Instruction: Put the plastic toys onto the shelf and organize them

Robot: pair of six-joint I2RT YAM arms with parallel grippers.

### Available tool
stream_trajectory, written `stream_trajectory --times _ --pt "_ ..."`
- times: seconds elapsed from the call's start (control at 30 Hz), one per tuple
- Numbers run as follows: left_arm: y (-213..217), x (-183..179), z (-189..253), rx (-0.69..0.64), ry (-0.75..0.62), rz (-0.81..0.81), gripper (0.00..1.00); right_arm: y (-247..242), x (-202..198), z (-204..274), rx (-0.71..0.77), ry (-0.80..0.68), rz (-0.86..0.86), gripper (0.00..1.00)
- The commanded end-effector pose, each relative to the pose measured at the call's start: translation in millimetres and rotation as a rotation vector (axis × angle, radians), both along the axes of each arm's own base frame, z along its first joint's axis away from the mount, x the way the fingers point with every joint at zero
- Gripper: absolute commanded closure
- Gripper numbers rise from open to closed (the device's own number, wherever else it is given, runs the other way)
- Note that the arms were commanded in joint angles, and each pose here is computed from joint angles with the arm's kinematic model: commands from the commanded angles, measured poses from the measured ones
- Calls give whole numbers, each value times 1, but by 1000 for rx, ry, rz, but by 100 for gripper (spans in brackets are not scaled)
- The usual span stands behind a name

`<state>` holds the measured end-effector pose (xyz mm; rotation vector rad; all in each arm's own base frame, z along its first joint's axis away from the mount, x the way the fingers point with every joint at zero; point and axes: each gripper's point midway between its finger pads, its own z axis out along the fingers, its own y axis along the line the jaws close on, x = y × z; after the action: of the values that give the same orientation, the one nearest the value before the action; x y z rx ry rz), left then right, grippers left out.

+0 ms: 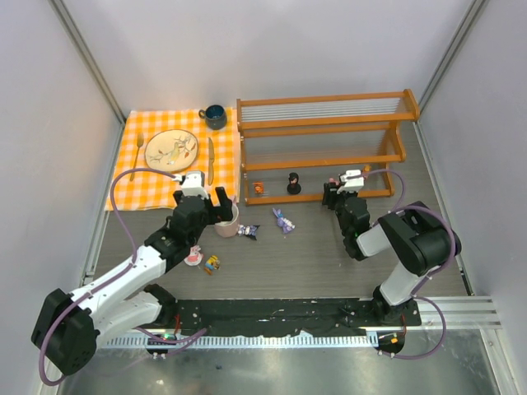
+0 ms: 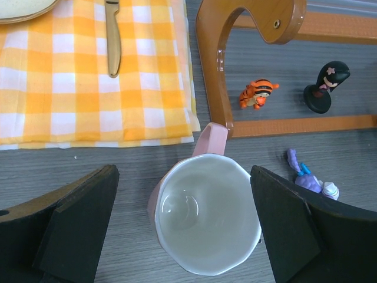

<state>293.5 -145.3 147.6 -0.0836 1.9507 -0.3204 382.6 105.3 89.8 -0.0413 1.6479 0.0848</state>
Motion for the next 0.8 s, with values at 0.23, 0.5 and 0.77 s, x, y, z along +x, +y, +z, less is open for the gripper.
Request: stream_trajectory --times 0.23,0.5,0.77 --pt "-5 6 8 -16 -36 -7 0 -2 23 55 100 -223 -45 99" --pt "-9 6 5 -23 -28 -19 0 -6 29 52 112 -237 -63 99" --pt "-8 6 4 -21 -28 -17 0 -9 32 45 117 -249 -73 99"
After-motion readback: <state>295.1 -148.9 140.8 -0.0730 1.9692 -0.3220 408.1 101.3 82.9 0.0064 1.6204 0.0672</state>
